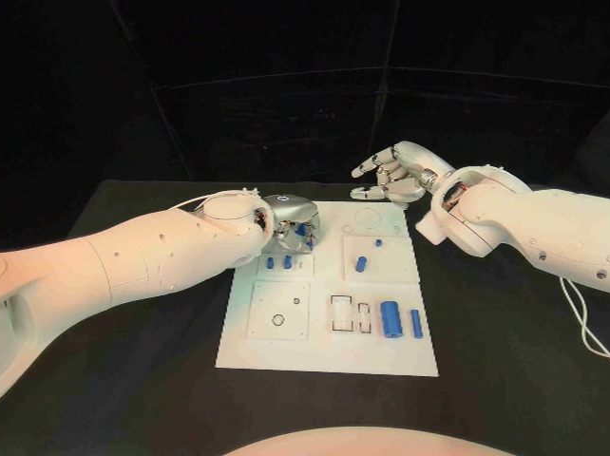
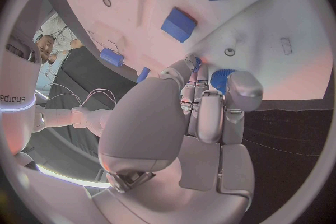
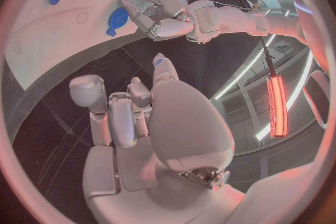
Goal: Assemble the parts on the task board
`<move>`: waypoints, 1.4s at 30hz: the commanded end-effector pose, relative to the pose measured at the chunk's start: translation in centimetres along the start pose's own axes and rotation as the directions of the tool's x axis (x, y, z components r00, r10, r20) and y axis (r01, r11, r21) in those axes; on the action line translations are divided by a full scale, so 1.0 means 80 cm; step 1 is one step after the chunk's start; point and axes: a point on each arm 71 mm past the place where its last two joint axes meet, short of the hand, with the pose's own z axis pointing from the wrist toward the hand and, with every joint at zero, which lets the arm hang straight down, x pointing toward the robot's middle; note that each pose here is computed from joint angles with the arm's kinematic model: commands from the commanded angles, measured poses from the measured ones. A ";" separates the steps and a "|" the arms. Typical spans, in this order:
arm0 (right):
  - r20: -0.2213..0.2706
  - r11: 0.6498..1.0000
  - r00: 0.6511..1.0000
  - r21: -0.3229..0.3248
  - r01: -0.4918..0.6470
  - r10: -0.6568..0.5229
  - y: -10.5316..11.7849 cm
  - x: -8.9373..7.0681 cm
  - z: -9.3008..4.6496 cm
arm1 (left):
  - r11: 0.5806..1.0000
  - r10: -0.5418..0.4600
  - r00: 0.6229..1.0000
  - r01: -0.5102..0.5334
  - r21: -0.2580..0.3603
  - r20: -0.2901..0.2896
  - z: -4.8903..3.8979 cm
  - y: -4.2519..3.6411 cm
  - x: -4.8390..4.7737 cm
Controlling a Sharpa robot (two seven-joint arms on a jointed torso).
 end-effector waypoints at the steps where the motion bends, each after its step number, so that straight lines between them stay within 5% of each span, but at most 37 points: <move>1: -0.001 1.000 1.000 -0.007 -0.002 0.002 0.002 0.000 0.000 | 1.000 0.015 1.000 -0.015 0.004 0.018 -0.001 -0.0006 0.000; 8: -0.001 1.000 1.000 -0.007 -0.002 0.002 0.002 0.000 0.001 | 1.000 0.007 0.998 -0.009 0.029 0.064 -0.007 -0.0067 -0.005; 17: -0.003 1.000 1.000 -0.007 -0.002 0.001 0.002 0.000 0.002 | 0.998 -0.053 0.992 0.051 0.024 0.114 -0.017 -0.0089 -0.033; 29: -0.001 1.000 1.000 -0.003 0.000 0.000 -0.001 -0.002 0.001 | 0.996 -0.079 0.993 0.082 -0.034 0.092 -0.046 0.0184 -0.037; 42: -0.004 1.000 1.000 -0.005 -0.001 0.001 0.000 -0.001 0.002 | 0.990 -0.094 0.995 0.097 -0.100 0.040 -0.054 0.0459 -0.019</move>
